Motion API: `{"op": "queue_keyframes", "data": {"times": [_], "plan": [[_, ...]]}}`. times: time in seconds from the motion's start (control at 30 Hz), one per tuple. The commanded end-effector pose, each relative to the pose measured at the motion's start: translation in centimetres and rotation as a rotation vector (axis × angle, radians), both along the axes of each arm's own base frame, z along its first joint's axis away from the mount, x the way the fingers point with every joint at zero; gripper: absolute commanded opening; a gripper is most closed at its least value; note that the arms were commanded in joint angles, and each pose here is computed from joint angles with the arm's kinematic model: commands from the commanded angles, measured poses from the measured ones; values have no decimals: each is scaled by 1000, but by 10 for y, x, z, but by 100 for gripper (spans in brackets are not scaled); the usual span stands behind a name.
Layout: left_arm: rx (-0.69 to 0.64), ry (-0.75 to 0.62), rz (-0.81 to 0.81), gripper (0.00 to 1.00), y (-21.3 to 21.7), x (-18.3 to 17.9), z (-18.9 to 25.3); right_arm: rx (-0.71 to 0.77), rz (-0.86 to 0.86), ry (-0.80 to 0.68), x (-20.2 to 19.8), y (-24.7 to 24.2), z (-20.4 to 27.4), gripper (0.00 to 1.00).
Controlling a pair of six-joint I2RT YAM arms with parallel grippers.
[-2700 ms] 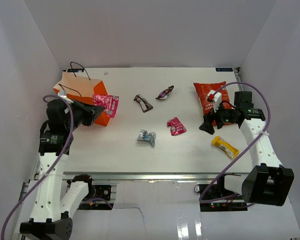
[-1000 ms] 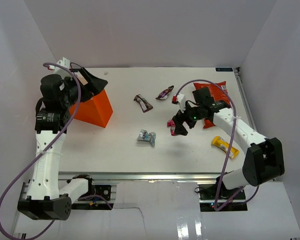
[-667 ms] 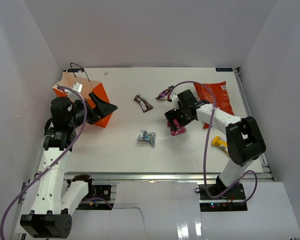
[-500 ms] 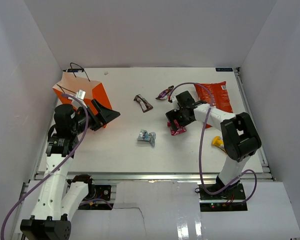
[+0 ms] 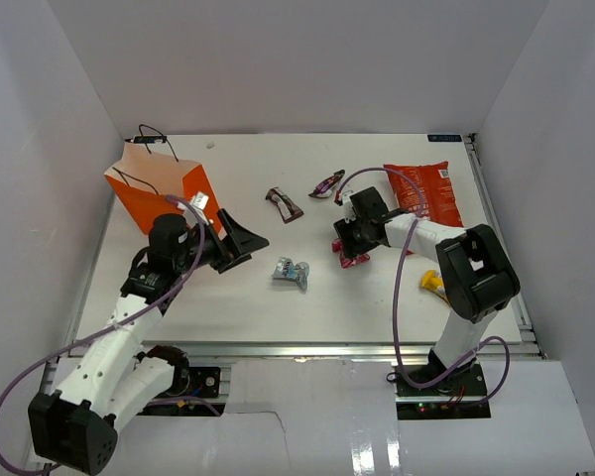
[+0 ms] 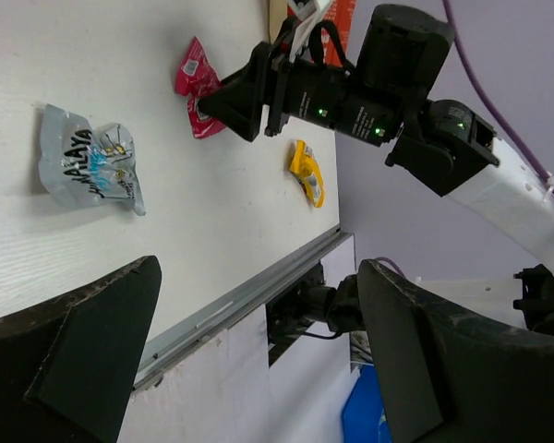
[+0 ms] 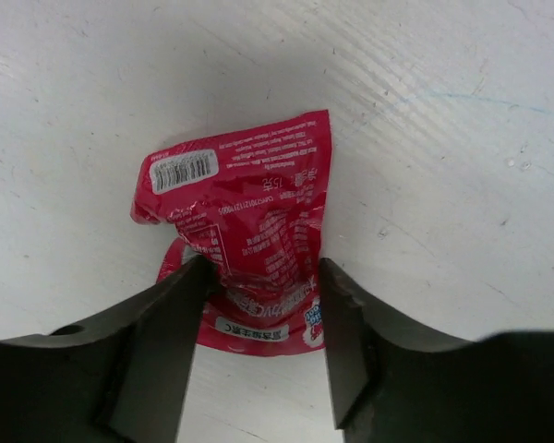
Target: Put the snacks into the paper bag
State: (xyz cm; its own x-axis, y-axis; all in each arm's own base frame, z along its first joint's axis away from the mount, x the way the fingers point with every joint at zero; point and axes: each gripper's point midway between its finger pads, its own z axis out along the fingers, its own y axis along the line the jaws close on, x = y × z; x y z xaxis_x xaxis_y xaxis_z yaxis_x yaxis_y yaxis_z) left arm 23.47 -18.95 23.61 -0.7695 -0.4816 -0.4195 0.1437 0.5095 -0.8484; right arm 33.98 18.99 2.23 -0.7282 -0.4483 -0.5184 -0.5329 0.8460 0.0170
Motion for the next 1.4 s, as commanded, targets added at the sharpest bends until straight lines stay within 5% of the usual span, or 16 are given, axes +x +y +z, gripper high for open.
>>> {"op": "queue_keyframes", "data": {"times": [0.0,0.2,0.37,0.63,1.17,1.37], "plan": [[-32,-6,17,98,-14,8,-3,-11,4,24,-11,-4,-13,53],[-26,51,-14,98,-39,11,-26,12,42,12,-14,-4,-7,21],[-56,96,-41,98,-67,18,-41,102,190,-100,-15,10,34,9],[-62,141,-123,91,-118,32,-49,367,605,-225,-64,52,105,9],[-20,219,-229,79,-167,32,-75,482,665,-203,-77,68,130,13],[-10,241,-239,51,-171,29,-83,505,690,-201,-81,70,137,15]]}}
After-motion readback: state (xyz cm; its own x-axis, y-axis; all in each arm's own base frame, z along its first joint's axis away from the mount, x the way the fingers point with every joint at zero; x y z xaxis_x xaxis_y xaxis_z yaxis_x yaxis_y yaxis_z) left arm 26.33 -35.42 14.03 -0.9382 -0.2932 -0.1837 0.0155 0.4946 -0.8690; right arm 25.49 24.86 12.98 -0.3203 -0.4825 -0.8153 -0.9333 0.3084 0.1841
